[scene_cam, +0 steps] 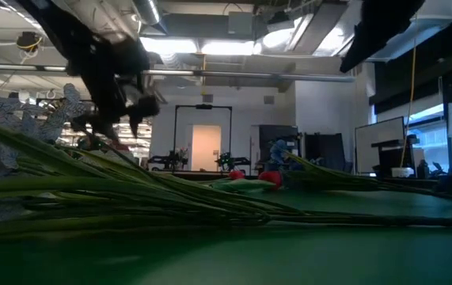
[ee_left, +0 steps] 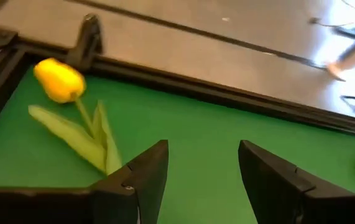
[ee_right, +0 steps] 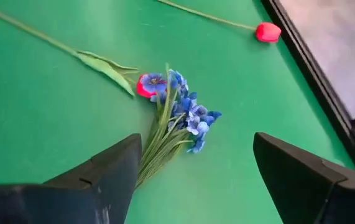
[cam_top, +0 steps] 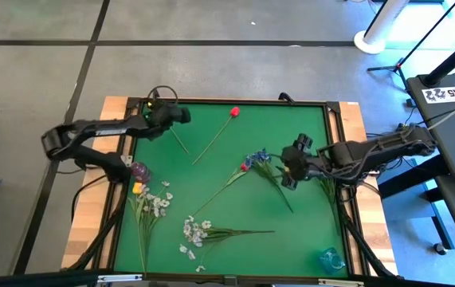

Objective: Sort flowers into vase by color
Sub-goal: Put the top left yellow flower into the purple vase

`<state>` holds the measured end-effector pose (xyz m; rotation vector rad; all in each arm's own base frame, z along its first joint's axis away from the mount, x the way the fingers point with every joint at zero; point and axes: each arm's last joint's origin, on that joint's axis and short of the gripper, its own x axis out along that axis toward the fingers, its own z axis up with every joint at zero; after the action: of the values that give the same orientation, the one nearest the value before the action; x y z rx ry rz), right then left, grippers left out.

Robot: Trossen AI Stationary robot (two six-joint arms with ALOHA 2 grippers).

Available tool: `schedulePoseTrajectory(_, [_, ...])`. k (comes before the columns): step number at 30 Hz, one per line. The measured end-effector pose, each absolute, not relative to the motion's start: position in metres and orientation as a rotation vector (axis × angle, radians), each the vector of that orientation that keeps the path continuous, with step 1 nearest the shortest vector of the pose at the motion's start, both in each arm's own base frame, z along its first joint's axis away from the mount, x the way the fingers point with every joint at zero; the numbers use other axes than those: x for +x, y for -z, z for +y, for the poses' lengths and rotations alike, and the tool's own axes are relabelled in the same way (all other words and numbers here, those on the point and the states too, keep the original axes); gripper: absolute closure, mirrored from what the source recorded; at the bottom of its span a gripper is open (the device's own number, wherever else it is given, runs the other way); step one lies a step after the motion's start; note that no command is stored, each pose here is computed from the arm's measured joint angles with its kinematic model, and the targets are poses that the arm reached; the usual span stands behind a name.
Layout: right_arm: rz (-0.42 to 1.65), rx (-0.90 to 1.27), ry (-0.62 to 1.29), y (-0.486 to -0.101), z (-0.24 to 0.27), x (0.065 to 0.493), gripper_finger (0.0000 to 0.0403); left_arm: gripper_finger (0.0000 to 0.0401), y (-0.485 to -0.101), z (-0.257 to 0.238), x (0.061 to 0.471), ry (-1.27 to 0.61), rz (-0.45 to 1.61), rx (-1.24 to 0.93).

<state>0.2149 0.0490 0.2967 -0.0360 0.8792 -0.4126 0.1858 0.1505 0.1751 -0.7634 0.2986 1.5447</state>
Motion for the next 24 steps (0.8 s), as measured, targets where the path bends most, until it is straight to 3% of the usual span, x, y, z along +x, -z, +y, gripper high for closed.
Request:
schedulePoseTrajectory(7, [0.856, -0.107, 0.319, -0.297, 0.076, 0.207, 0.0095, 0.0211, -0.139, 0.165, 0.183, -1.73, 0.332, -0.798])
schedulePoseTrajectory(19, [0.849, -0.141, 0.305, -0.297, 0.083, 0.203, 0.0095, 0.0214, -0.102, 0.163, 0.184, -1.865, 0.376, -0.84])
schedulePoseTrajectory(24, [0.848, -0.141, 0.305, -0.297, 0.083, 0.203, 0.0095, 0.0274, -0.1, 0.158, 0.191, -1.847, 0.359, -0.818])
